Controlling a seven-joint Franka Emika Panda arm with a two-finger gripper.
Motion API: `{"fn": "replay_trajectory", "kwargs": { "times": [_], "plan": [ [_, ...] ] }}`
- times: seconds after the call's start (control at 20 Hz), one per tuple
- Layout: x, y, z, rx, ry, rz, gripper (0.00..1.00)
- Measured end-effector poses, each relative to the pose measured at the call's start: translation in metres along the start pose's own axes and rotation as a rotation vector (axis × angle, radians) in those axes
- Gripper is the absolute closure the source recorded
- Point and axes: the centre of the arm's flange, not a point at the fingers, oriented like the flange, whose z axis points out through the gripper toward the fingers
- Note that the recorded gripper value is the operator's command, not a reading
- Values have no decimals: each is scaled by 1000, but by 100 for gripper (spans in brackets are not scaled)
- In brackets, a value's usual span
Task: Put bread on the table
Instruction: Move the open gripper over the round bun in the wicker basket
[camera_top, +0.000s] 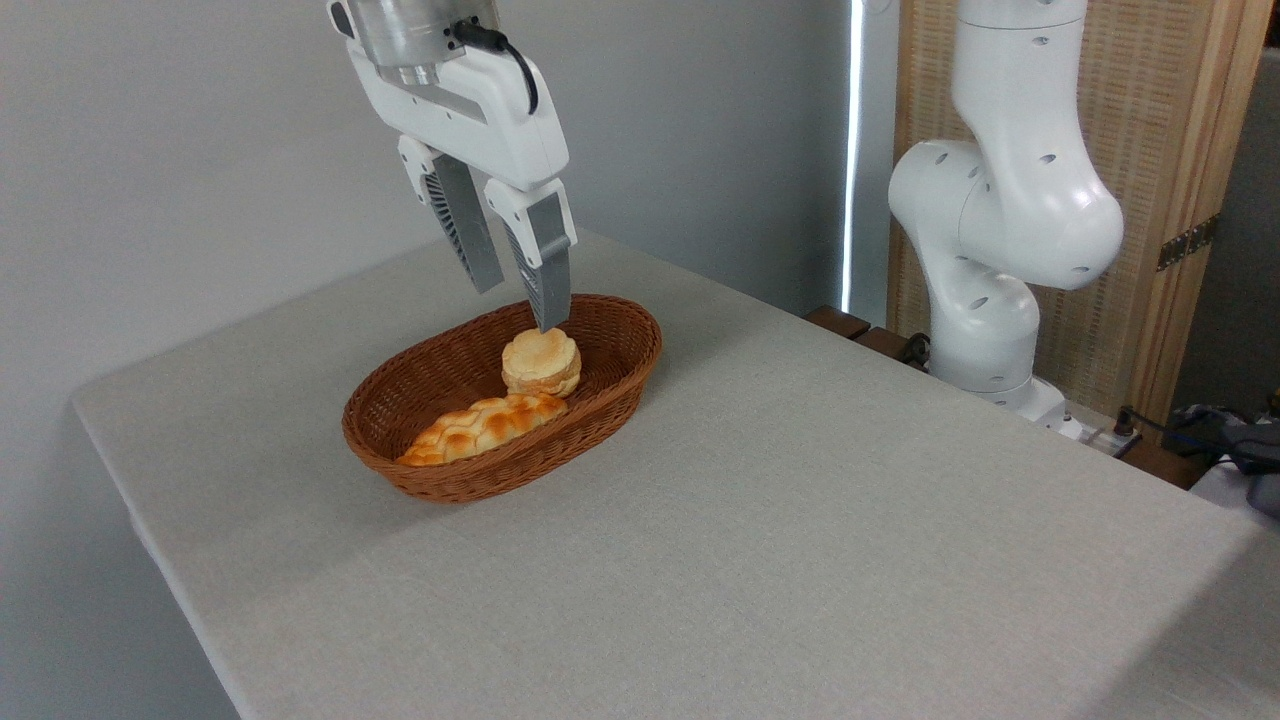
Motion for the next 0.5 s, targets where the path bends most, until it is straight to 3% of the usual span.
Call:
{"fn": "replay_trajectory", "kwargs": {
  "times": [0.2, 0.35, 0.5],
  "plan": [
    [9, 8, 19, -12, -17, 20, 0],
    [29, 37, 45, -21, -12, 81, 0],
    [40, 70, 67, -26, 85, 112, 0]
  ]
}}
